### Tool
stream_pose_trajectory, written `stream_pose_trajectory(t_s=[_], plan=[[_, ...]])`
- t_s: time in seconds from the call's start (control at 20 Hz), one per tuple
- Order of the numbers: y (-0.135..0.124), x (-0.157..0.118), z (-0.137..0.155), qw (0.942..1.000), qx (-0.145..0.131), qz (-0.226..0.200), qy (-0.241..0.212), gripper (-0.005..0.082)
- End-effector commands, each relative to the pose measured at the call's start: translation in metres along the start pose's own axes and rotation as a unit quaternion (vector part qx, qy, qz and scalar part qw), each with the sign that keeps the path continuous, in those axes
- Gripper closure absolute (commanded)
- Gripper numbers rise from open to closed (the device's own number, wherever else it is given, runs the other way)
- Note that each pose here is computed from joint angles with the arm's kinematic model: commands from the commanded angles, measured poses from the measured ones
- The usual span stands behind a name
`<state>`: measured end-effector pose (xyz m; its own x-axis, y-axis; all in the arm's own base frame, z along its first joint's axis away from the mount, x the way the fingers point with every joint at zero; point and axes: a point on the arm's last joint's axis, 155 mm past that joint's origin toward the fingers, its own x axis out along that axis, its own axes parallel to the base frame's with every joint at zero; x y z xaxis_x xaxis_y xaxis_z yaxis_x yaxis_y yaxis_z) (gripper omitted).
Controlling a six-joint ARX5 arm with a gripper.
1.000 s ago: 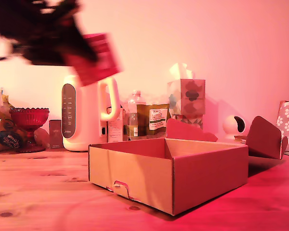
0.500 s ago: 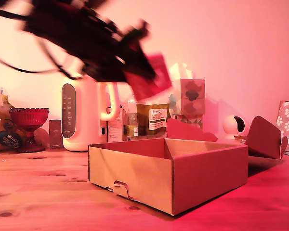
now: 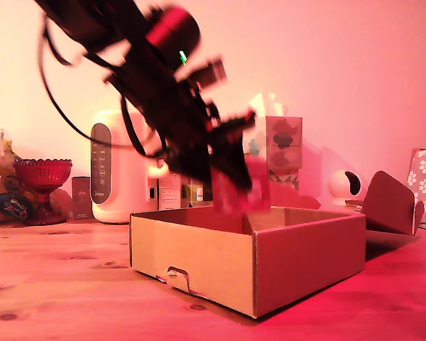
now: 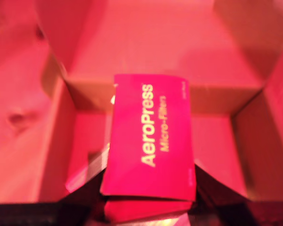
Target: Pick the red carton of coffee filters and place it in the cardboard box
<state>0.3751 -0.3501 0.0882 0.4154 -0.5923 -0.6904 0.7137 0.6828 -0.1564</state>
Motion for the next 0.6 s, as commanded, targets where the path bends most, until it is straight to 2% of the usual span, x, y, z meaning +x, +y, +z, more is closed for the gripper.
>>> stream_pose_trajectory(t_s=[0.0,0.05,0.15,0.2,0.3,0.35,0.55], plan=[[0.001,0.011,-0.012,0.9998,0.000,-0.002,0.022,0.0584],[0.001,0.012,-0.017,0.9995,-0.002,-0.002,0.032,0.0576],[0.001,0.011,-0.023,0.9990,-0.005,-0.001,0.044,0.0463],[0.001,0.010,-0.022,0.9989,-0.006,-0.001,0.046,0.0374],[0.001,0.007,-0.021,0.9985,-0.008,0.000,0.054,0.0084],[0.000,0.004,-0.018,0.9985,-0.007,0.000,0.053,0.0003],[-0.011,-0.025,-0.005,0.9989,0.006,-0.003,0.046,-0.0006]])
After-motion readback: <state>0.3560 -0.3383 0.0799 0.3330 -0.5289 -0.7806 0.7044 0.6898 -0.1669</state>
